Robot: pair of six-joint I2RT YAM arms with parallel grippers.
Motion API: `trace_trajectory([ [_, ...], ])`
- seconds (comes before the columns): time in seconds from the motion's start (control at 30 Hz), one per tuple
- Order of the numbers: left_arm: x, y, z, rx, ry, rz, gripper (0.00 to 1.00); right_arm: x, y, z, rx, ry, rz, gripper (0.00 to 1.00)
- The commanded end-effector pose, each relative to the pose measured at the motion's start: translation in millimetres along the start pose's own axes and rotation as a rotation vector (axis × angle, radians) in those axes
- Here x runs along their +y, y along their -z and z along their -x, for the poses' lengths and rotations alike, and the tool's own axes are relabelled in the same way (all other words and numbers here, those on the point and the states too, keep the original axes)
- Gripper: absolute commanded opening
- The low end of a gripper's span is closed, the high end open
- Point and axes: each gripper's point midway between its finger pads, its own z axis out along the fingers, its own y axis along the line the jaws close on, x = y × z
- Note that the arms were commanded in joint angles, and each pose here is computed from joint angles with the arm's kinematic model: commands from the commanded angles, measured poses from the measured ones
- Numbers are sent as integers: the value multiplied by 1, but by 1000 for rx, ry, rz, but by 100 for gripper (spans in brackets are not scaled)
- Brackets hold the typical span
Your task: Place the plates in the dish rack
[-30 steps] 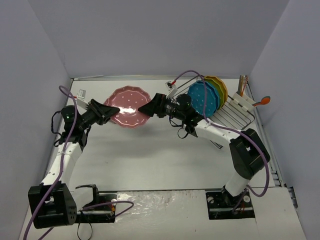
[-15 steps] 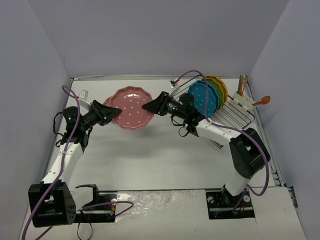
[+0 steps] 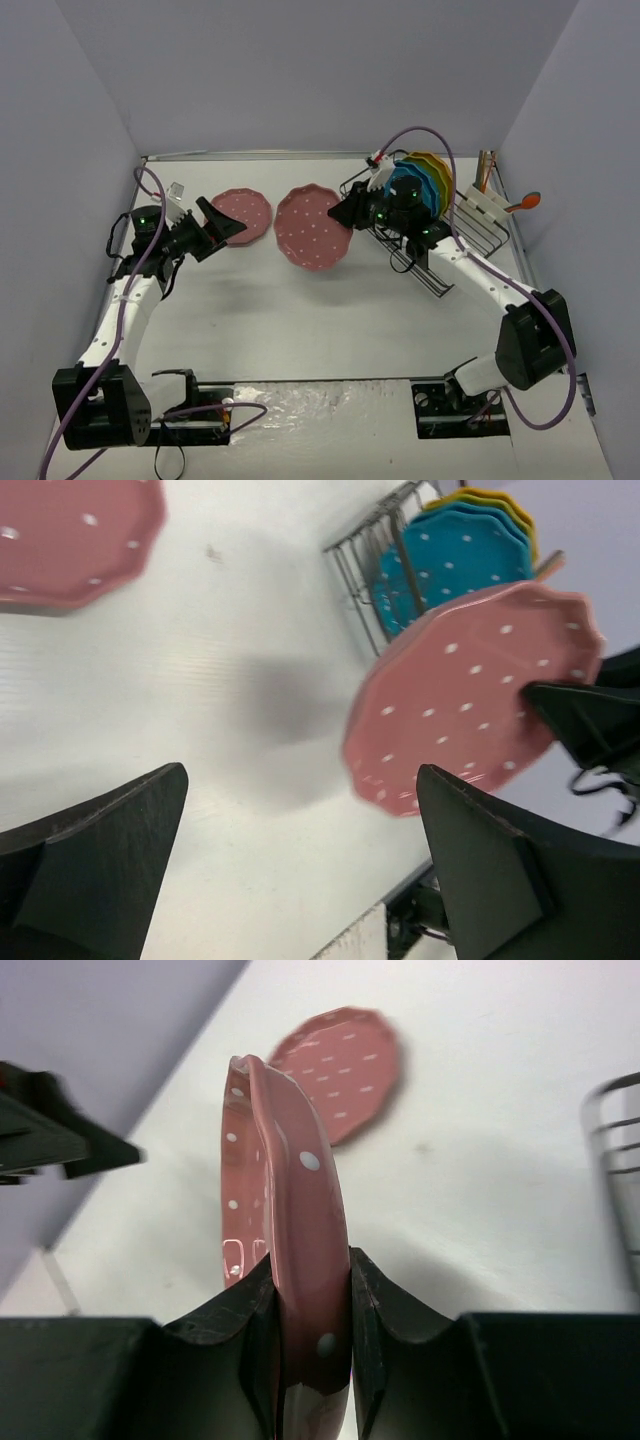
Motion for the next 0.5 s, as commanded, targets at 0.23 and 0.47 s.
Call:
trace_trajectory([
  [0.23, 83, 80, 45, -150, -297, 709, 97, -33, 100, 175, -293, 708, -448, 0],
  [0.47, 93, 78, 39, -133, -302, 715, 97, -61, 112, 203, -256, 907, -613, 0],
])
